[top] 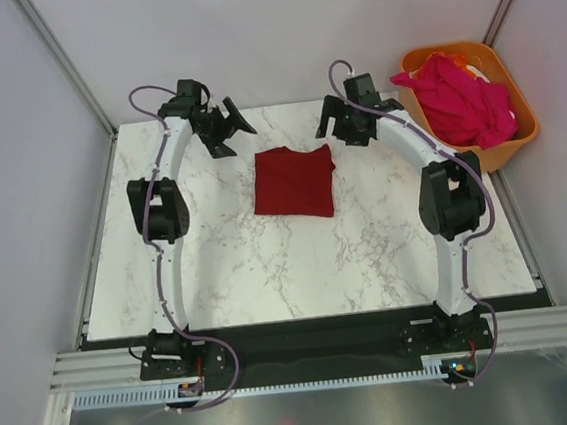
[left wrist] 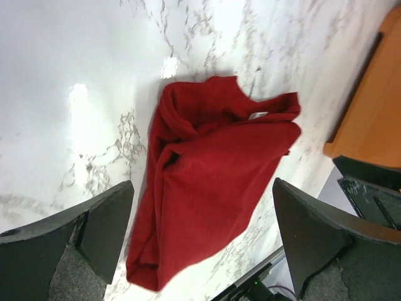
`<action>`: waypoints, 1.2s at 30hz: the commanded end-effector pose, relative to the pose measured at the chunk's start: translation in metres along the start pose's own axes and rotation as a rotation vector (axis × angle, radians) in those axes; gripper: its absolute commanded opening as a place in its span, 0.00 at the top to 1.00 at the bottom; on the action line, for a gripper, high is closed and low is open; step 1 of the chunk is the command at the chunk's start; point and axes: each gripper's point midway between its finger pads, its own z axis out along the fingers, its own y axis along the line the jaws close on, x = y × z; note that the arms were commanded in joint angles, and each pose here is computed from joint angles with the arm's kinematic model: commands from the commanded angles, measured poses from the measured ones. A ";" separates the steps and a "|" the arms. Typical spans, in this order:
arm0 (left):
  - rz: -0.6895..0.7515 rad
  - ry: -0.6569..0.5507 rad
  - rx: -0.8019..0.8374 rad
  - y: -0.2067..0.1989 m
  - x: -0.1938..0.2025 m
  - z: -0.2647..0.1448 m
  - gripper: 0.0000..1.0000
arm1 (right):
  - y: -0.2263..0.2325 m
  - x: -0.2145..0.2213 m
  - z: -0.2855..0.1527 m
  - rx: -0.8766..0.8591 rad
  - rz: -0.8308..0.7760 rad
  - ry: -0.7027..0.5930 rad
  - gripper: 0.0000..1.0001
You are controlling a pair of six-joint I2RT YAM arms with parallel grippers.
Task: Fold and stack the t-shirts
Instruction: Fold the tshirt, then neatly place the folded tshirt to the corner
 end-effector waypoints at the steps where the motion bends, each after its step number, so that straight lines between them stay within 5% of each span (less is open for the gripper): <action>1: 0.082 -0.160 0.050 -0.040 -0.022 -0.076 0.00 | 0.048 -0.027 -0.055 -0.114 -0.099 -0.135 0.02; 4: 0.083 -0.137 0.013 -0.031 -0.005 -0.081 0.10 | 0.098 0.009 -0.058 -0.344 -0.138 -0.028 0.17; 5: 0.085 -0.132 0.003 -0.029 0.000 -0.083 0.12 | 0.106 0.020 -0.051 -0.400 -0.128 0.011 0.37; 7: 0.070 -0.106 -0.047 -0.012 0.014 -0.080 0.22 | 0.135 0.046 -0.043 -0.600 -0.064 0.124 0.58; 9: 0.074 -0.117 -0.049 -0.014 0.021 -0.092 0.24 | 0.155 0.057 -0.040 -0.737 -0.029 0.185 0.64; 14: 0.059 -0.057 -0.015 -0.007 0.057 -0.093 0.24 | 0.142 0.079 0.022 -0.791 0.086 0.302 0.67; 19: 0.087 -0.017 -0.001 -0.006 0.080 -0.086 0.26 | 0.108 0.063 0.068 -0.842 0.240 0.284 0.70; 30: 0.171 0.070 0.110 -0.078 0.116 -0.031 0.27 | 0.071 0.079 0.083 -0.963 0.384 0.309 0.67; 36: 0.097 0.031 0.092 -0.078 0.112 0.007 0.31 | 0.067 0.081 0.083 -0.952 0.379 0.305 0.63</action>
